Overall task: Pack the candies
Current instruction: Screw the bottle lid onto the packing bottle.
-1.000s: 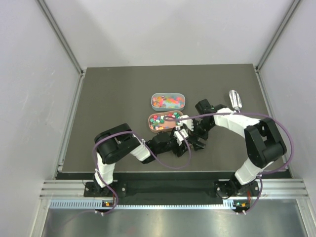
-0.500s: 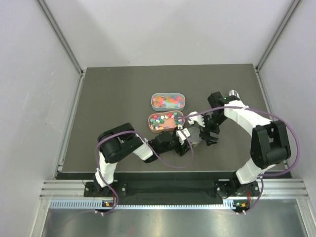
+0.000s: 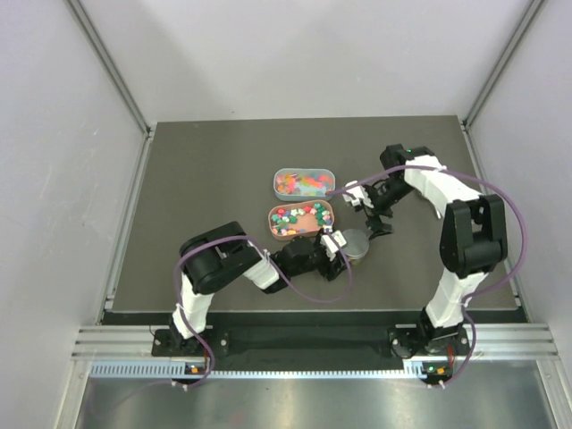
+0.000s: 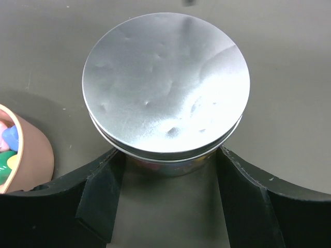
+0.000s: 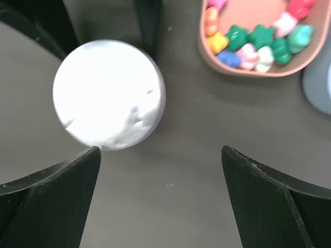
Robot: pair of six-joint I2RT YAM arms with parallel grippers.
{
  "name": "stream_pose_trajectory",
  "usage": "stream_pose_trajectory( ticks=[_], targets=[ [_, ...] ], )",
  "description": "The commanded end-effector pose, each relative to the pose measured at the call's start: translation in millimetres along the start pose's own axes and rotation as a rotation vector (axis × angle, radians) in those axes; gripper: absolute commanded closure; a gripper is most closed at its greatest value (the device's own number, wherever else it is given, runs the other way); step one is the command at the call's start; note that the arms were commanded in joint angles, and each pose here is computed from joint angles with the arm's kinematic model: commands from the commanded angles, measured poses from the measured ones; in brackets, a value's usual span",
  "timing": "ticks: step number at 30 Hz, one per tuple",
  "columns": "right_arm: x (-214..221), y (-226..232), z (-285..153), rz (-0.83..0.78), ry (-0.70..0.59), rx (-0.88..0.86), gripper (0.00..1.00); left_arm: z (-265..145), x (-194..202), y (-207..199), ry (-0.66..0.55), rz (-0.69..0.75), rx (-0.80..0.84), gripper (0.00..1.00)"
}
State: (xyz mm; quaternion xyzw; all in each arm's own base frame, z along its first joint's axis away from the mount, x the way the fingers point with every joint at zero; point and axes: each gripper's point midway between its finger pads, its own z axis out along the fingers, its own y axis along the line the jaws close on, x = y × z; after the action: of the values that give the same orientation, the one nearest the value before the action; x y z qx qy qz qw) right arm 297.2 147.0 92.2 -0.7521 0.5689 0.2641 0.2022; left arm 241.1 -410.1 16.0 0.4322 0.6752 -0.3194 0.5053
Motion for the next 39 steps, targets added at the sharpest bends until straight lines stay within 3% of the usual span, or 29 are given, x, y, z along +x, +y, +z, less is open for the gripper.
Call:
stream_pose_trajectory(
  ticks=[1,9,20,39],
  targets=[
    [-22.8,-6.5,-1.5,-0.033,-0.111,-0.024,0.0,-48.8,135.5,-0.8,0.471,-0.025,-0.022,0.29],
    [-24.8,24.5,10.9,-0.076,-0.129,-0.172,0.0,-48.1,134.5,-0.3,0.469,-0.03,-0.024,0.29],
    [-28.6,44.6,19.3,-0.139,-0.117,-0.251,0.0,-48.4,134.7,-0.2,0.47,-0.039,-0.024,0.29],
    [-20.8,62.1,15.5,-0.166,-0.044,-0.28,0.0,-48.4,133.9,-2.2,0.468,-0.042,-0.016,0.29]
  ],
)
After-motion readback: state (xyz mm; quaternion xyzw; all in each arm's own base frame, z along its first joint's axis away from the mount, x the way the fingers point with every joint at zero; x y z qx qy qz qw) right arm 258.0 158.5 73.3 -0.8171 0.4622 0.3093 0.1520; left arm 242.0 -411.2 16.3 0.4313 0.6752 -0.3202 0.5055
